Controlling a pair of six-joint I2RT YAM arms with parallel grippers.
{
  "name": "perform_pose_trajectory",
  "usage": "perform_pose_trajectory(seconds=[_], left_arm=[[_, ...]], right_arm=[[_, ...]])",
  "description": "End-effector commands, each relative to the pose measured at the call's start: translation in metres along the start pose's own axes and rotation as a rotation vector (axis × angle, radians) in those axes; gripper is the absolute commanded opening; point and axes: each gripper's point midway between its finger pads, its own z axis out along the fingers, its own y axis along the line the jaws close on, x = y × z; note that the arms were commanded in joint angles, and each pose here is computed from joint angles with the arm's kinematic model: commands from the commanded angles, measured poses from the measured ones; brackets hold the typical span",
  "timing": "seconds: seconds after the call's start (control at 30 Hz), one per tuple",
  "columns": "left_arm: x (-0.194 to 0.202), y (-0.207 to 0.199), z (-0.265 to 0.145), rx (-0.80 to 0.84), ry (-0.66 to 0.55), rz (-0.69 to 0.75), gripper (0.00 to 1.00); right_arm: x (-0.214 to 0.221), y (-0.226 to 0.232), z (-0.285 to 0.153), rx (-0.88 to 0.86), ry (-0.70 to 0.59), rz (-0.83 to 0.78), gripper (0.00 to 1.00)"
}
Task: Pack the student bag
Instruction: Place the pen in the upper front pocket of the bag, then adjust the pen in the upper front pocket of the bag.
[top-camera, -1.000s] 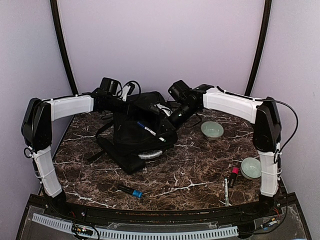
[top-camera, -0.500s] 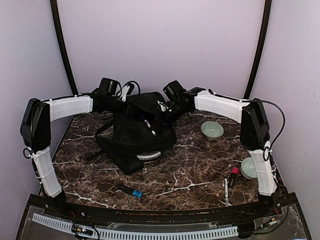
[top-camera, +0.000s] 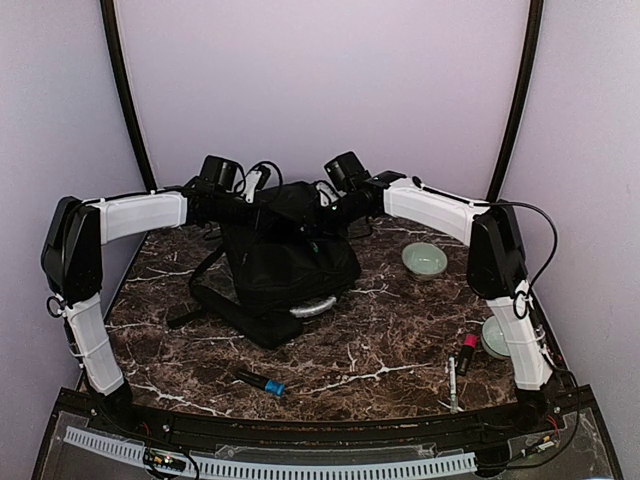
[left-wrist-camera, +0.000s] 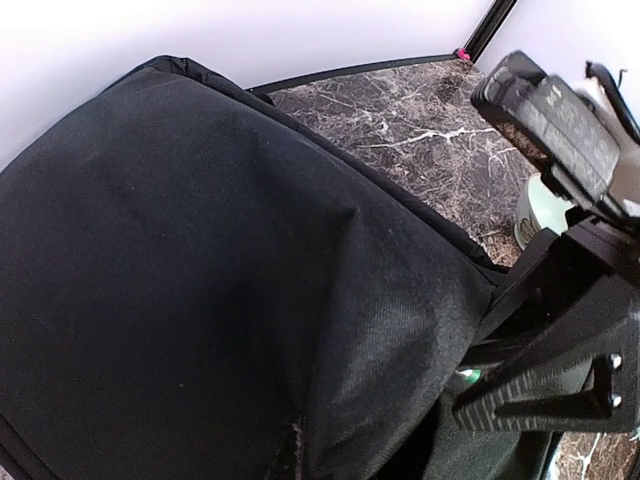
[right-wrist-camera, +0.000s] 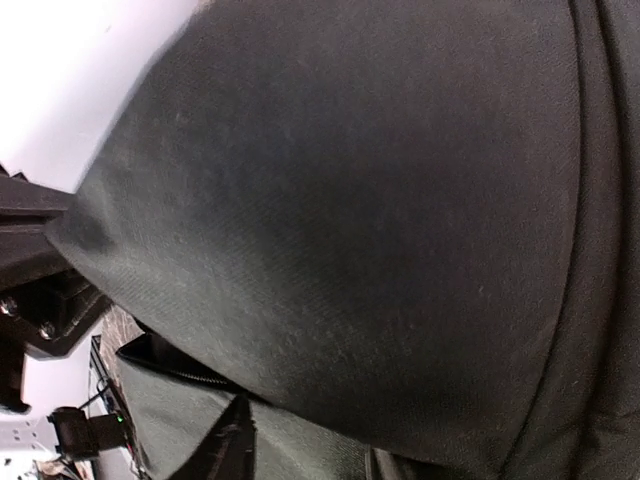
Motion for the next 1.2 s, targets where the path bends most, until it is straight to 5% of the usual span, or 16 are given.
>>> perform_pose_trajectory(seconds=[0.0,0.17,0.33,0.6,1.17], left_arm=[[-0.037,-0.036,-0.032,0.095,-0.107,0.031,0.01],[-0.038,-0.036,-0.034,0.089,-0.111,0.040,0.01],[-0.040,-0.037,-0.037,0.087,-0.117,0.046,0.01],[-0.043,-0.039,-0.041,0.085,-0.125,0.056,0.01],[-0.042,-0.045,-0.039,0.112,-0.123,0.049,0.01]], right_arm=[[-0.003,0.014,-0.024,-0.059,-0.028,-0.042,0.42],[0.019,0.032,-0.048,-0.148,0.011,-0.194,0.42],[0.047,0.049,-0.063,-0.225,0.106,-0.523,0.38],[0.069,0.021,-0.039,0.098,0.175,-1.106,0.00],[0.056,-0.038,0.004,0.479,0.192,-1.261,0.00]])
